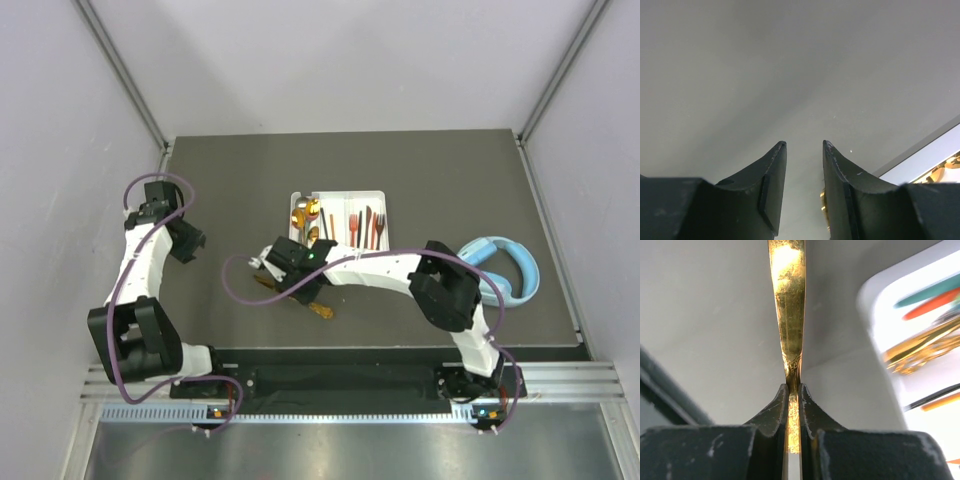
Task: Sort the eating utensils into containers
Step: Pick up the knife at the center of the board, then place the knife in the storage box.
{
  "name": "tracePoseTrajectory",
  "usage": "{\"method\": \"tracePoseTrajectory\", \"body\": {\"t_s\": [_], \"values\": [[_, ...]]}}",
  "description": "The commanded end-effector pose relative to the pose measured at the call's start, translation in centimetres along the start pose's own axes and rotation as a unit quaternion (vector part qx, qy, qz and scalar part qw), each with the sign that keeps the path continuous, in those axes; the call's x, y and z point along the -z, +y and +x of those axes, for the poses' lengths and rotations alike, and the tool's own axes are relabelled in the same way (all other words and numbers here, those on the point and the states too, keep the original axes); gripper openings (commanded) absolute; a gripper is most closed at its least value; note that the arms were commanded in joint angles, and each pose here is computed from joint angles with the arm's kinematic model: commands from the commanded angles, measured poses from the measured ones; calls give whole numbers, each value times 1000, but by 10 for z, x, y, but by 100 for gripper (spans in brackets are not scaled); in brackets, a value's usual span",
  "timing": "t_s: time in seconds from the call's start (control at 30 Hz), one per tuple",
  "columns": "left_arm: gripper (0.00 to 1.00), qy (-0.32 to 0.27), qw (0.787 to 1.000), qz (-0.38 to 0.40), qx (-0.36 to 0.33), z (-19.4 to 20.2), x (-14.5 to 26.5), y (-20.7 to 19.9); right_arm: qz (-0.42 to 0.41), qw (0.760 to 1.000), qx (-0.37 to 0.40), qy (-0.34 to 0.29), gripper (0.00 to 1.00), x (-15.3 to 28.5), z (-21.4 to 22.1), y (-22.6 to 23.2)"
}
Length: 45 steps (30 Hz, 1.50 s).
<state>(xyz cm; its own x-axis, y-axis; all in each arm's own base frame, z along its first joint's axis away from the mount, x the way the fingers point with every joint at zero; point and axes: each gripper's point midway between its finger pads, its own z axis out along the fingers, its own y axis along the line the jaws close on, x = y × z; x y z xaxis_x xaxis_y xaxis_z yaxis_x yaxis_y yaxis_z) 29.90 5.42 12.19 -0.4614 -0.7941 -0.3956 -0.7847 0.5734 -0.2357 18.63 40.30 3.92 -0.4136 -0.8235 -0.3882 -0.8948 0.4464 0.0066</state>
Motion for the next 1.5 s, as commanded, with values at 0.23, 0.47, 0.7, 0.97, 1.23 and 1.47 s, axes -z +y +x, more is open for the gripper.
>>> {"method": "tracePoseTrajectory", "body": {"t_s": [0.23,0.47,0.7,0.97,1.23,1.47], "values": [[40,-9,1000,10,-9,-5,4,-2,52,996,-13,-73,0,7,-76,-64],[40,1,1000,12,-7,-1,-1,-3,60,992,-25,-110,0,43,-94,-78],[39,3,1000,9,-9,-1,-2,-4,63,989,-29,-132,0,75,-99,-81],[38,10,1000,11,-7,1,-4,-5,86,981,-60,-161,0,105,-103,-101],[37,13,1000,9,-12,-1,-4,-7,129,969,-168,-125,0,78,-80,-160],[36,19,1000,5,-17,-1,-5,-8,126,951,-257,-120,0,66,-75,-176]]}}
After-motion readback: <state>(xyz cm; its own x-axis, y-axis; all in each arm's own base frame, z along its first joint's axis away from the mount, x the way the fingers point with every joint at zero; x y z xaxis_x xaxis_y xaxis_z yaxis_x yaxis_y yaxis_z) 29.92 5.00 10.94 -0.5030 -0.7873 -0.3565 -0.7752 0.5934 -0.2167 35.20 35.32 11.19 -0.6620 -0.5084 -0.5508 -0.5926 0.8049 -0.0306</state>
